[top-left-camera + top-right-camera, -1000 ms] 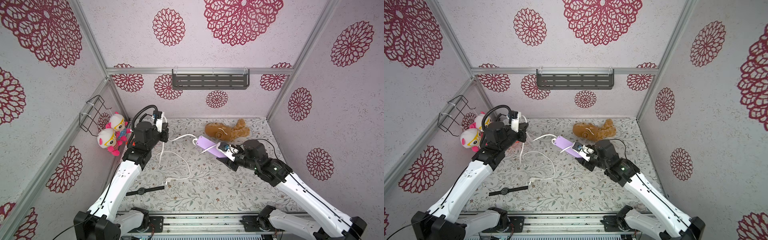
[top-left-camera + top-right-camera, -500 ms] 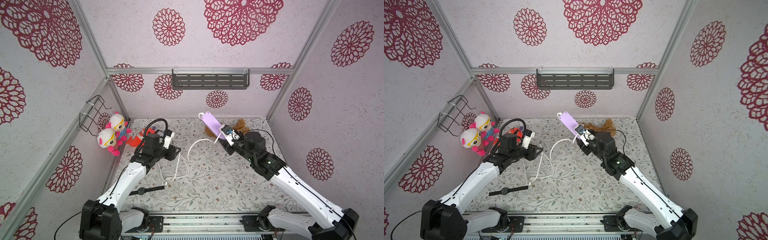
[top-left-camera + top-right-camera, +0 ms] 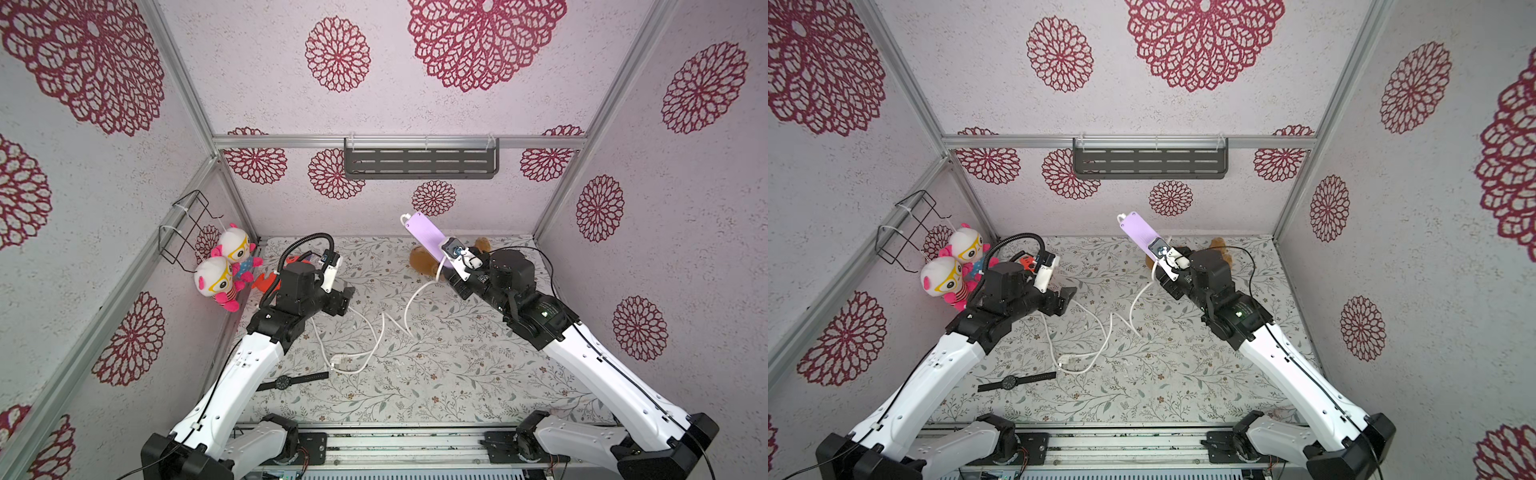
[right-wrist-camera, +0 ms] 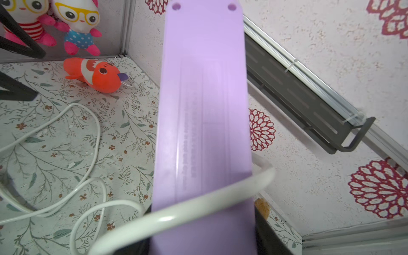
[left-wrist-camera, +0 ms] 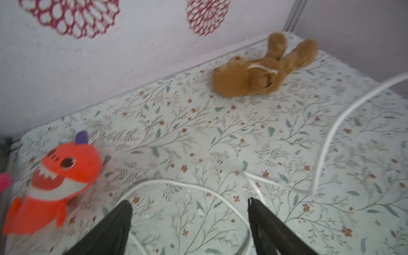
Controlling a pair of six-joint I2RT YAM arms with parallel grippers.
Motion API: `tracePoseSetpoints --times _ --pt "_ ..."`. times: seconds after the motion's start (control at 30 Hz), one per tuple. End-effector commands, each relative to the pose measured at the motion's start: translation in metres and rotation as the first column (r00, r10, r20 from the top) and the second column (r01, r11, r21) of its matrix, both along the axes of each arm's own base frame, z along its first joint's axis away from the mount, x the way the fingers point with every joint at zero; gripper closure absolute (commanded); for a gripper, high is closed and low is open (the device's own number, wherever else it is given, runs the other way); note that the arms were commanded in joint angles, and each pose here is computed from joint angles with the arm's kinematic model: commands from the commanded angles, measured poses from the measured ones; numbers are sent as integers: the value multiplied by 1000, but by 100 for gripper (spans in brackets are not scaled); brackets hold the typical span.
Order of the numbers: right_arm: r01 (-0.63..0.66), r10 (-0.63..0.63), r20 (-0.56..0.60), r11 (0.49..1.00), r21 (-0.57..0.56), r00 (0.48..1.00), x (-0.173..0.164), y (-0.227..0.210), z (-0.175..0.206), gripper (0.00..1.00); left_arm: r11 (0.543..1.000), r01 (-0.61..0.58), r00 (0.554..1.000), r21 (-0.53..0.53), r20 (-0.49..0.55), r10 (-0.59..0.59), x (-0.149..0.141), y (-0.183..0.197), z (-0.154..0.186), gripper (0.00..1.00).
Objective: Unwrap the cord wrapped around the power strip
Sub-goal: Unwrap the power cord from the power strip.
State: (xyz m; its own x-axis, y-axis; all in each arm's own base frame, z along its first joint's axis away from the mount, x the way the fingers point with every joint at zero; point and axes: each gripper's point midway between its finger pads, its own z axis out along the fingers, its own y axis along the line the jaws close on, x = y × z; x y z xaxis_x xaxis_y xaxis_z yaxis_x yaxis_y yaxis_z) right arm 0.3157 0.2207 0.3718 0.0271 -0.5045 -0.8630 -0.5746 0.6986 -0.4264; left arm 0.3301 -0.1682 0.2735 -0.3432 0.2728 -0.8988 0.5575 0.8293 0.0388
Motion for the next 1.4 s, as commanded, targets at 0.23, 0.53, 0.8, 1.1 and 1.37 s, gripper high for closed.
tracePoseSetpoints --times 0.23,0.53,0.8,1.1,1.37 --pt "-174 177 2 966 193 984 -29 24 38 100 857 502 818 -115 385 -427 -22 -159 52 1" --pt "-152 153 19 953 262 988 -31 19 45 100 819 557 754 -142 501 -426 -19 -176 28 16" --pt "-137 135 26 947 291 990 -29 17 47 100 799 592 732 -104 485 -479 -21 -189 8 47" --pt "-56 55 11 967 248 998 -18 4 29 100 789 614 700 -31 484 -526 -32 -185 7 100" --pt "115 -119 -56 990 -81 991 11 -20 -48 100 779 627 721 -11 388 -574 -75 -147 54 100"
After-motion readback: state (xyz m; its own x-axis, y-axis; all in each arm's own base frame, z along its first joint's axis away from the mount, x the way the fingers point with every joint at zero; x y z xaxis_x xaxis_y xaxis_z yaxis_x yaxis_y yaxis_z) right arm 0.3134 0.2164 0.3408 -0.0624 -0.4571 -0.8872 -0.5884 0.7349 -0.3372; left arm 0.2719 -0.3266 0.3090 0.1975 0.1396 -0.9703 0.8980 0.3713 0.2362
